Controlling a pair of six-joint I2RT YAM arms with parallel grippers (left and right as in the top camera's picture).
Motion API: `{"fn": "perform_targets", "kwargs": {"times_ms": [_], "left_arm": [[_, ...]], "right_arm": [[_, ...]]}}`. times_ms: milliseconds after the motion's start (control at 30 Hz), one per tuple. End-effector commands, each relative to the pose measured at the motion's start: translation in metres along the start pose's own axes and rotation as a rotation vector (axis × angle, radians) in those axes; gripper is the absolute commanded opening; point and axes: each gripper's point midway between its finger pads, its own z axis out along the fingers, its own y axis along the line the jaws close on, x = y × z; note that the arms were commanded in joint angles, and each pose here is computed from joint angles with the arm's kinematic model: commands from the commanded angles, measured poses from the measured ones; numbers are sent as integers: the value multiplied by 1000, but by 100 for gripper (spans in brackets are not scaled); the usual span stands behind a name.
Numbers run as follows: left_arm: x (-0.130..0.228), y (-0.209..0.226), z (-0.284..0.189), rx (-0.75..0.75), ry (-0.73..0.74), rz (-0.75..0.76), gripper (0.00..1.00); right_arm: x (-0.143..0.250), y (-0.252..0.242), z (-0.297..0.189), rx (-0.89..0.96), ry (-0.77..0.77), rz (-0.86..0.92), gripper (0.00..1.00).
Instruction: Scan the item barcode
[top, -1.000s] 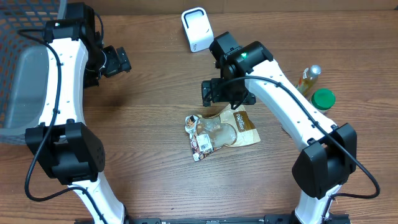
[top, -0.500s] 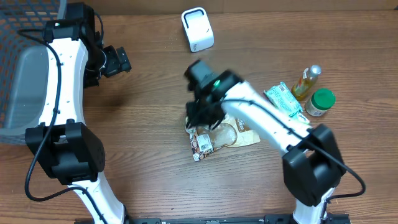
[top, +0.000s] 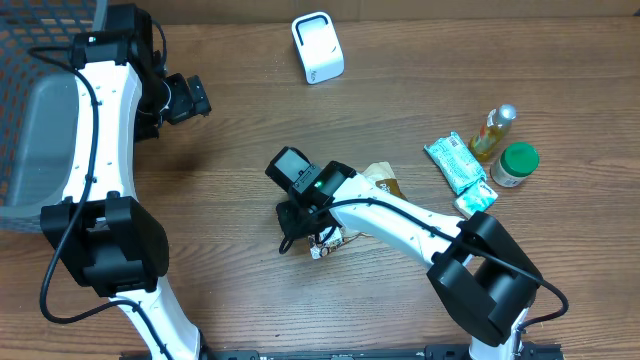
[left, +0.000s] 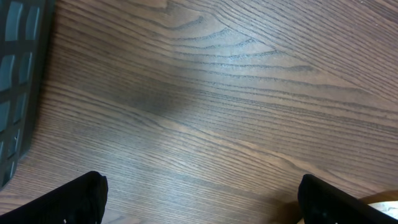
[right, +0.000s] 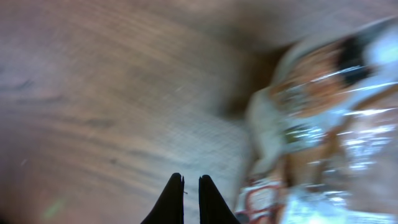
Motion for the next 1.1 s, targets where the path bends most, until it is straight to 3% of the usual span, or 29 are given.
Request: {"fn": "perform_targets", "kwargs": {"times_ms": [0,333,433,600,733,833,900,1067], "left_arm": [[-2,-1,-4,2,-14,-8,100],[-2,-1,-4,2,-15,-8,99],[-2,-1,-4,2,-15,-8,99],[-2,-1,-4,2,-15,-8,99],[-2,-1,-4,2,-15,-8,100],[-2,-1,-4,2,-15,-8,100],[-2,-1,-4,2,-15,-8,100],[-2,-1,-4,2,-14,-8,100]], "right_arm": [[-14,-26,-1,93,-58,61,6],[-39,-78,-15,182,-106,170,4],[-50,-71,-27,119,-108,156,5],[-73,-47,-60,45,-146,77,14],[-92,-42,-72,33,-213,72,49],[-108,-53,-77,101,-297,77,85],[-115,-61,-80,153,-335,83,100],[-117,-70,-82,201,-352,90,100]]}}
